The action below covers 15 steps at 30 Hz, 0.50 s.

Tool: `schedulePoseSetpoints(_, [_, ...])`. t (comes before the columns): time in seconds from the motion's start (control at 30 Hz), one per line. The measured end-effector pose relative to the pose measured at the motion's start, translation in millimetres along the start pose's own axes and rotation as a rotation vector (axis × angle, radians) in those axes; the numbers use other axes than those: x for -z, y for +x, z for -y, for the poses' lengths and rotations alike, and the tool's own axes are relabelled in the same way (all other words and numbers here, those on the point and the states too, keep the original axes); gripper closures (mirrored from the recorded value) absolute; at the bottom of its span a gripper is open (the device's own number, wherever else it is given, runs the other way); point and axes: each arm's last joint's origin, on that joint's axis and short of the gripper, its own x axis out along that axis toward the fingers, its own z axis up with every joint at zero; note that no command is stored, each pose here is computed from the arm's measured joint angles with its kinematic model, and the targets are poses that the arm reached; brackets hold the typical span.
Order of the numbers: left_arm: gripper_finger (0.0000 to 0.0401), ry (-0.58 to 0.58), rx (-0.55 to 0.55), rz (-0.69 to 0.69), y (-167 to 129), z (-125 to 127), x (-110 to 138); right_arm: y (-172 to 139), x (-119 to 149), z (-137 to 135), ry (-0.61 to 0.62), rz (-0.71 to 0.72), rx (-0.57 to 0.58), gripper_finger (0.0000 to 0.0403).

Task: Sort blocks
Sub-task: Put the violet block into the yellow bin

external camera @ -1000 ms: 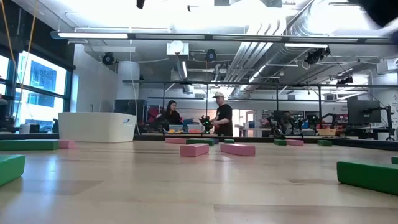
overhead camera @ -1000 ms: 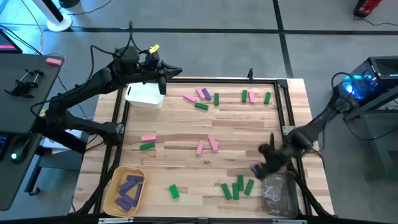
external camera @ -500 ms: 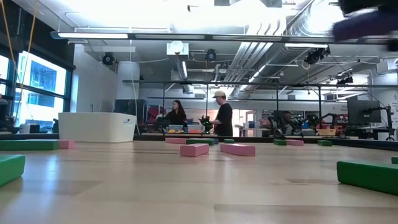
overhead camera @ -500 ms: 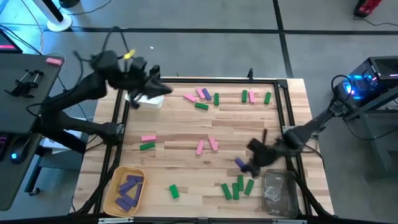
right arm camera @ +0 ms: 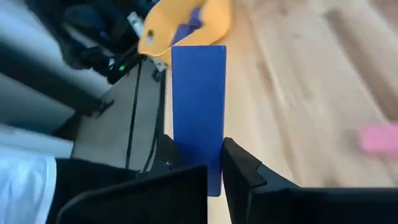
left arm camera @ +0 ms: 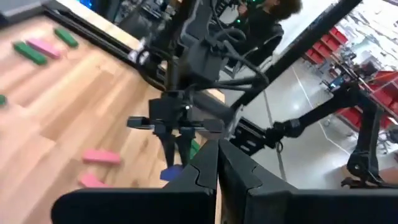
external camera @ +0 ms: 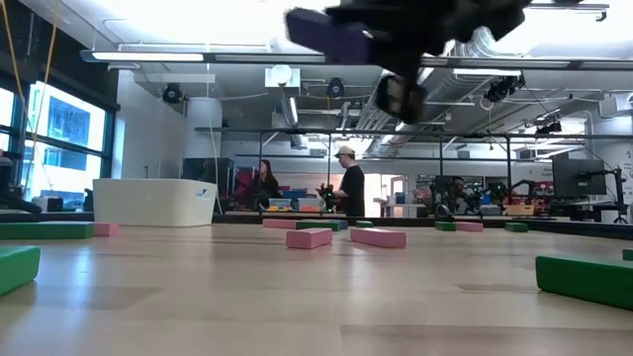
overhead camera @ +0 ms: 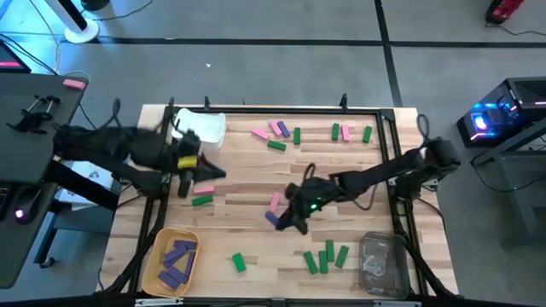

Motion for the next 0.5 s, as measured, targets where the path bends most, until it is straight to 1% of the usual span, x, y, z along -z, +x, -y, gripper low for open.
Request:
schedulePoseSetpoints(0.1, [0.0401,-0.013,-0.009,-0.032,13,1,26,21,-15,-12,-0.047,-0.014,-0.053,0.0403])
schedulePoseSetpoints(0.2, [0.0401,0.012,-0.012,-0.086,28,-3,54,34,-28,-27,-0.071,-0.038,-0.084,0.0403])
schedulePoseSetpoints(0.3, [0.0401,0.055,0.002,-0.149,33,-6,70,38,-35,-37,-0.062,-0.088,-0.053,0.0403])
schedulePoseSetpoints(0.37, [0.04,0.106,0.032,-0.208,33,-5,77,37,-37,-43,-0.048,-0.114,-0.013,0.0403])
schedulePoseSetpoints(0.5, [0.0396,0.224,0.094,-0.222,30,3,82,32,-45,-58,-0.005,-0.093,0.077,0.0403])
